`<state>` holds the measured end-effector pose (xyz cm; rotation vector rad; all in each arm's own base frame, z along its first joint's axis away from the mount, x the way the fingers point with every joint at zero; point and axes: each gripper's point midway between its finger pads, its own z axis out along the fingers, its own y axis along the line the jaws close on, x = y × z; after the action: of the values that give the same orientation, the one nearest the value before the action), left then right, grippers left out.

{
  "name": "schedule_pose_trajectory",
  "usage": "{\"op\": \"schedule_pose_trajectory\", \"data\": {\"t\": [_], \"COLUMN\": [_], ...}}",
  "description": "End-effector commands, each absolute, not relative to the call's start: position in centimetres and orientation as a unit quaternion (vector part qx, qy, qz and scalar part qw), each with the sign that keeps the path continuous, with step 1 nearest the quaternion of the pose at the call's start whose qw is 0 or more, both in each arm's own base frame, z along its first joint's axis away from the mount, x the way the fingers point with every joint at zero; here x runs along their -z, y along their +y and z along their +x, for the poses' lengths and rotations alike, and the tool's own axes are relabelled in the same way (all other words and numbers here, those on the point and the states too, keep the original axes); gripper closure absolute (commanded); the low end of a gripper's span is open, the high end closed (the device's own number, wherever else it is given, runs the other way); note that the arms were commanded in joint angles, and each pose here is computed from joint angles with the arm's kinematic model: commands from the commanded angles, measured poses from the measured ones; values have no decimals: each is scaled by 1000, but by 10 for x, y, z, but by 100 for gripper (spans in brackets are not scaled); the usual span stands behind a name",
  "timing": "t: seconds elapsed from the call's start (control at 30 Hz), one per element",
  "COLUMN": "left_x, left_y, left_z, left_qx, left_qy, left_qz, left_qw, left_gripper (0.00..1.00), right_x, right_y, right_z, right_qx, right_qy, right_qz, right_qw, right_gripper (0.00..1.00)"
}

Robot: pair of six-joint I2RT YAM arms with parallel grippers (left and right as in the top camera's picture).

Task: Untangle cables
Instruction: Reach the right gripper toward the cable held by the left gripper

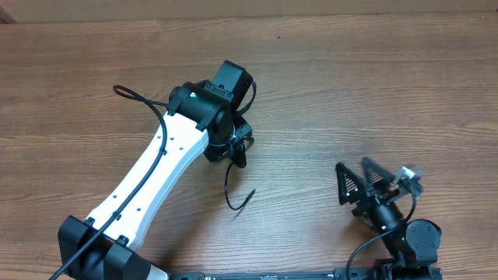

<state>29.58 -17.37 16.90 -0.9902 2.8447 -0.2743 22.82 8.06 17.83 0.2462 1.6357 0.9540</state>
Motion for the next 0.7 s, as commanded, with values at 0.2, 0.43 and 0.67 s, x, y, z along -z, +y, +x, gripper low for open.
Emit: {"op": "schedule_pose_trajectory", "data": {"t": [0.2,0.43,0.67], "left_x": [-182,-182,-183], "left_y": [-179,-179,-182], "left_z": [299,300,303], "left_qx": [116,116,123], "left_qy": [934,934,933], "left_qz": [-331,-332,-331], "left_qw": [69,72,73], "left_gripper": [96,96,96], "right_x": [-183,-193,-228], "right_y": [110,84,106], "right_z": [209,216,216], "right_qx": [-540,-477,-525], "right_qy": [688,717,734], "right_qz": [134,235,260], "right_qw": [465,452,345], "right_gripper": [0,1,0]}}
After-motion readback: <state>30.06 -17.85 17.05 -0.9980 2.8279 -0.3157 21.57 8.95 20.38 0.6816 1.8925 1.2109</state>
